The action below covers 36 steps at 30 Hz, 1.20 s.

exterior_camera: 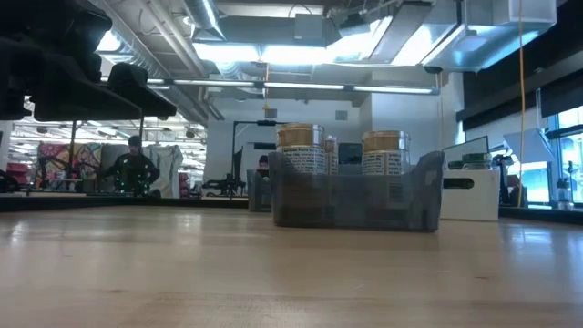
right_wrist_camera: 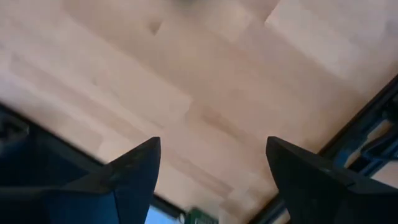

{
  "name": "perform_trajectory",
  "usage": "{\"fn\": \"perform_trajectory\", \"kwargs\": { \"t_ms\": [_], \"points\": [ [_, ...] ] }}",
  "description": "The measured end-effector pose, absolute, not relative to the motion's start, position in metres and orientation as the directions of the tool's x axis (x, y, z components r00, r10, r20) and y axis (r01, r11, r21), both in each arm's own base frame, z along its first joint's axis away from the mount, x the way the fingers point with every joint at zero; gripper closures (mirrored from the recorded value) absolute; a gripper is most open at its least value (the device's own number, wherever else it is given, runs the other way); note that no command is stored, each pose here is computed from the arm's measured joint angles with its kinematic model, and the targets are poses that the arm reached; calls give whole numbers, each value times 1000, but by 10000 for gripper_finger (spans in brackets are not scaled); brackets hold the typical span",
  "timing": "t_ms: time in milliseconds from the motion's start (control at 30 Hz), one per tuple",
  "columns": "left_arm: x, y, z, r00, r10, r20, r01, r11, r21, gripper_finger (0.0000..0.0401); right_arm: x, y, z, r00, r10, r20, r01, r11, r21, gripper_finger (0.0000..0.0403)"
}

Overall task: Sort spices by type
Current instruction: Put the black seasoning can into the top black bin

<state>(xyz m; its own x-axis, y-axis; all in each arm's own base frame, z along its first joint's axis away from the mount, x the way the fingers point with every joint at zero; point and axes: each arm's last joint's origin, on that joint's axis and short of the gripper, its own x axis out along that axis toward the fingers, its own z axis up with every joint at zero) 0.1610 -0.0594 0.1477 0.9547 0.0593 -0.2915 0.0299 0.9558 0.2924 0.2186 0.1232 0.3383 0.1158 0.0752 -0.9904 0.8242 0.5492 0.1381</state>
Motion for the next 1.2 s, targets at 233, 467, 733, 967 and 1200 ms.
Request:
{"fn": "perform_trajectory", "kwargs": {
  "t_ms": [233, 467, 733, 967, 1200],
  "points": [
    [161, -59, 148, 955, 60, -292, 30, 955, 295, 58, 198, 160, 339, 125, 126, -984, 813, 556, 174, 111],
    [161, -59, 148, 954, 60, -293, 30, 956, 293, 58, 189, 201, 330, 151, 189, -970, 846, 482, 226, 111],
    [161, -59, 148, 954, 60, -293, 24, 961, 276, 58, 187, 251, 298, 85, 231, -969, 782, 587, 208, 111],
    [161, -59, 148, 954, 60, -293, 15, 969, 247, 58, 178, 288, 275, -54, 330, -943, 725, 662, 190, 111],
    [161, -59, 148, 954, 60, -293, 21, 964, 267, 58, 165, 309, 257, -118, 310, -943, 679, 718, 151, 111]
  ]
}}
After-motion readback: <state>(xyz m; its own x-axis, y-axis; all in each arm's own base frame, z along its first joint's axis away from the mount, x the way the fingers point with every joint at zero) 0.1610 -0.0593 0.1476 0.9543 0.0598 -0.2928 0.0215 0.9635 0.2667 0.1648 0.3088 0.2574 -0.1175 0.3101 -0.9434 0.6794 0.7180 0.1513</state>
